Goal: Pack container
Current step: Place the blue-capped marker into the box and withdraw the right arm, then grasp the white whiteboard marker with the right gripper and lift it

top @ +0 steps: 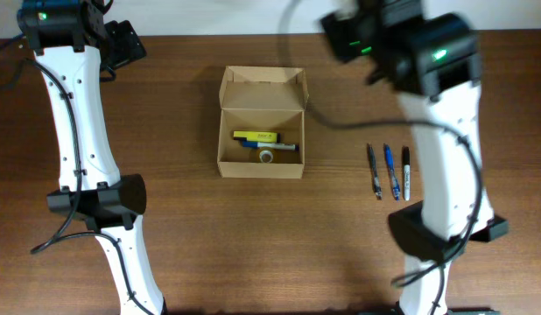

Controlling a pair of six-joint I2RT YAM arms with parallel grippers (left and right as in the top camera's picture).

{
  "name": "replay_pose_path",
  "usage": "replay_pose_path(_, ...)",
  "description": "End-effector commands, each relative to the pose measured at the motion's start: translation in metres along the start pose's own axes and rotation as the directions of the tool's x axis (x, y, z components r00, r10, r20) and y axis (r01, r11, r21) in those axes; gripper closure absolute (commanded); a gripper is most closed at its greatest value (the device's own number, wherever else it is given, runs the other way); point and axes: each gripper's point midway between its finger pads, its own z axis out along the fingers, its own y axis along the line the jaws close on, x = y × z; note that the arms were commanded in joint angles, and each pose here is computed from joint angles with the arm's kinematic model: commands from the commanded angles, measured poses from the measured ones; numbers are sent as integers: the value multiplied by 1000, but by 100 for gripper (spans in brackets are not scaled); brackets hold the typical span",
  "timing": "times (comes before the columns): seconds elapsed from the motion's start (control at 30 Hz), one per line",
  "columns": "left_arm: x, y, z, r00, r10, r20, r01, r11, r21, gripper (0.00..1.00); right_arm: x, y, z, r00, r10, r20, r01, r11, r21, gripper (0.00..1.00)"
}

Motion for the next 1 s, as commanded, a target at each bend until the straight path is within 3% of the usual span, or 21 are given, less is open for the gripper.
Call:
replay_pose_path(0.0, -2, 2, -1, 1000, 1, 6, -1, 1000, -3, 0, 63, -57, 70, 960, 172, -223, -148, 982, 120, 31)
replay_pose_path(0.2, -2, 2, -1, 1000, 1, 6, -1, 1000, -3, 0, 168, -106, 130, 825, 337, -453, -346, 936, 67, 31)
replay_pose_path(0.4, -2, 2, -1, 1000, 1, 6, -1, 1000, -3, 0, 261, -99, 159, 647, 400, -649, -505, 863, 29, 37)
replay_pose_path(0.47, -2, 2, -1, 1000, 1, 6, -1, 1000, -3, 0, 280, -96, 166, 619, 403, -674, -515, 856, 39, 37)
replay_pose_path(0.97, -2, 2, -1, 1000, 1, 6, -1, 1000, -3, 0, 304, -85, 223, 655, 397, -643, -483, 874, 47, 37)
